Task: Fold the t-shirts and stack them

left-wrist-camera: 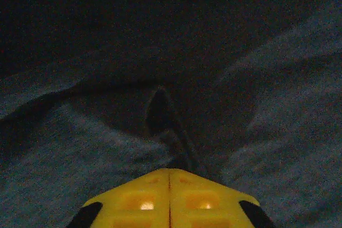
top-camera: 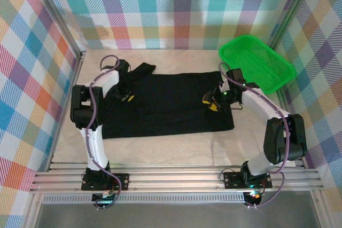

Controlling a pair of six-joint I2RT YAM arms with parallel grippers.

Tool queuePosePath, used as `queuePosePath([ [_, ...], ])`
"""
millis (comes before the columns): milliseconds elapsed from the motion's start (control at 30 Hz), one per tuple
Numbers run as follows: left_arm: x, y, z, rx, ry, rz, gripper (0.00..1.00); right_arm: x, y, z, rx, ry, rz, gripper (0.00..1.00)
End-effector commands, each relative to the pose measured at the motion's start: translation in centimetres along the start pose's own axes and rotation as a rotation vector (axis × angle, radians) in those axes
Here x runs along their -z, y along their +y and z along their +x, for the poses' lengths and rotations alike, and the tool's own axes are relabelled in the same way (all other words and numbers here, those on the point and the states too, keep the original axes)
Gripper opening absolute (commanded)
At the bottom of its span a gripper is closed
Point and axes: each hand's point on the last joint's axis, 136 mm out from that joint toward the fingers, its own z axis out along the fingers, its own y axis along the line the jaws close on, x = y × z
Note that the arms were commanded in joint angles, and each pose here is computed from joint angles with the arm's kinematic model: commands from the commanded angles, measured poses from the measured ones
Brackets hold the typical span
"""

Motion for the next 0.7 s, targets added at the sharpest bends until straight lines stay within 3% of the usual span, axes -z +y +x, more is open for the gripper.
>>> queuePosePath([
  [0, 6.2, 1.6, 0.2, -0.013, -0.090, 0.035, 0.11, -0.1, -2.7, 0.0, -0.059, -0.001, 0.108, 0.42],
  [100, 6.8, 4.2, 2.6, 0.023, -0.064, 0.054, 0.09, -1.0, -4.1, -0.1, -0.082, 0.016, 0.171, 0.40],
  [267, 2.2, 8.8, 6.8, 0.128, 0.099, 0.020, 0.05, -3.3, -6.7, 0.4, -0.122, 0.100, 0.291, 0.34],
  [433, 0.1, 13.3, 6.9, 0.211, 0.108, -0.082, 0.03, -4.8, -8.3, 2.2, -0.105, 0.176, 0.416, 0.35],
  [667, 1.2, 18.9, 6.3, 0.238, 0.085, -0.218, 0.02, -4.7, -10.2, 7.1, -0.126, 0.247, 0.511, 0.36],
])
